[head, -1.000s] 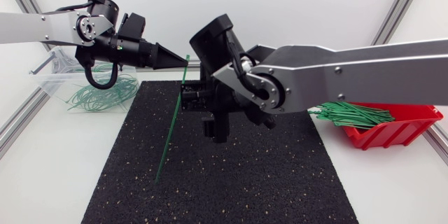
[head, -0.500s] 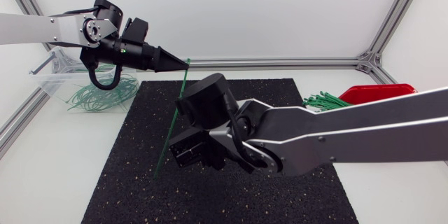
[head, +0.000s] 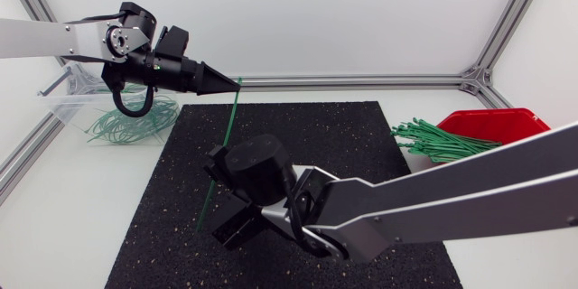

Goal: Take a green cable tie from the red box, thread the tail through the head to close it, then place it in the transparent bin on the left.

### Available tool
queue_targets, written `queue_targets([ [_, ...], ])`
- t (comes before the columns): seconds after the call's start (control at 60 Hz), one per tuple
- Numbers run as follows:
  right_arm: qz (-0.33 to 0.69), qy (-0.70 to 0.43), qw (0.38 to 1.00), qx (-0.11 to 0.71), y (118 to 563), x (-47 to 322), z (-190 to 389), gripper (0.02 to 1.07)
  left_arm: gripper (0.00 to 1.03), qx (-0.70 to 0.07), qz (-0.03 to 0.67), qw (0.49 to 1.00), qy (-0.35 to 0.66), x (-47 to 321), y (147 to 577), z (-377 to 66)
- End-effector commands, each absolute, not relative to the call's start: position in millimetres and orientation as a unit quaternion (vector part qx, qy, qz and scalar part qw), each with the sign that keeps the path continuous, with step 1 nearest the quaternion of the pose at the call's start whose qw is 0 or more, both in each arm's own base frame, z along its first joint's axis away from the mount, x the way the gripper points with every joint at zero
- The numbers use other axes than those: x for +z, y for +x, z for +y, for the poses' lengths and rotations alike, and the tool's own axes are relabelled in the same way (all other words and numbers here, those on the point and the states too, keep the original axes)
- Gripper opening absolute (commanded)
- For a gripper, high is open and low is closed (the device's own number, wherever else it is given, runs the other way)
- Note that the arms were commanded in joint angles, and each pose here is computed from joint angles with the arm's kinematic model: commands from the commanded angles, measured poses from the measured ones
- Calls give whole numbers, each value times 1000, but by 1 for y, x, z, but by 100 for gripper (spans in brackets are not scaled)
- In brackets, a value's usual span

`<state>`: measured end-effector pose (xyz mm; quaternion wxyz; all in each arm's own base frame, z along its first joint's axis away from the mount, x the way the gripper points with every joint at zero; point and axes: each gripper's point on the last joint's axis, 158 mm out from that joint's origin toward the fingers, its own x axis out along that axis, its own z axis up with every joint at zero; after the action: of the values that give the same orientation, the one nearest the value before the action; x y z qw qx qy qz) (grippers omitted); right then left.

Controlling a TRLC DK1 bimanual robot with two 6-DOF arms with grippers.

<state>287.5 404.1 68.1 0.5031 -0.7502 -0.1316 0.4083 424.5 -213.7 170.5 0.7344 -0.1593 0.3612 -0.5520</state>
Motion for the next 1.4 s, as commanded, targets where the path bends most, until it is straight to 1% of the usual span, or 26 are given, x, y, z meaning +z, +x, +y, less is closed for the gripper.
queue_targets([
  [0.0, -135, -767, 468, 418, 278, 45, 403, 87, 3, -557, 354, 735, -155, 173, 430, -213],
  [0.2, -153, -768, 456, 423, 270, 39, 411, 61, 3, -556, 356, 735, -156, 171, 431, -212],
  [0.25, -155, -768, 454, 425, 268, 37, 412, 61, 3, -556, 357, 734, -157, 169, 431, -212],
  [0.317, -159, -767, 450, 429, 263, 36, 415, 52, 3, -556, 359, 733, -158, 167, 432, -212],
  [0.333, -161, -767, 449, 429, 262, 36, 416, 52, 3, -556, 358, 734, -158, 167, 432, -211],
  [0.583, -179, -768, 440, 429, 257, 26, 426, 52, 3, -555, 364, 730, -159, 162, 430, -211],
  [0.633, -181, -768, 437, 431, 255, 24, 428, 46, 3, -556, 365, 730, -159, 161, 429, -211],
  [0.667, -183, -768, 439, 429, 256, 24, 429, 44, 3, -557, 365, 729, -159, 161, 429, -212],
  [0.9, -201, -767, 441, 422, 257, 19, 438, 44, 3, -558, 368, 727, -158, 161, 427, -213],
  [1.017, -214, -763, 443, 419, 257, 22, 441, 40, 3, -555, 371, 727, -161, 157, 429, -210],
  [1.15, -221, -761, 445, 417, 256, 23, 442, 39, 3, -558, 376, 720, -172, 150, 430, -205],
  [1.383, -225, -763, 444, 412, 258, 23, 438, 39, 3, -585, 356, 701, -200, 161, 427, -199],
])
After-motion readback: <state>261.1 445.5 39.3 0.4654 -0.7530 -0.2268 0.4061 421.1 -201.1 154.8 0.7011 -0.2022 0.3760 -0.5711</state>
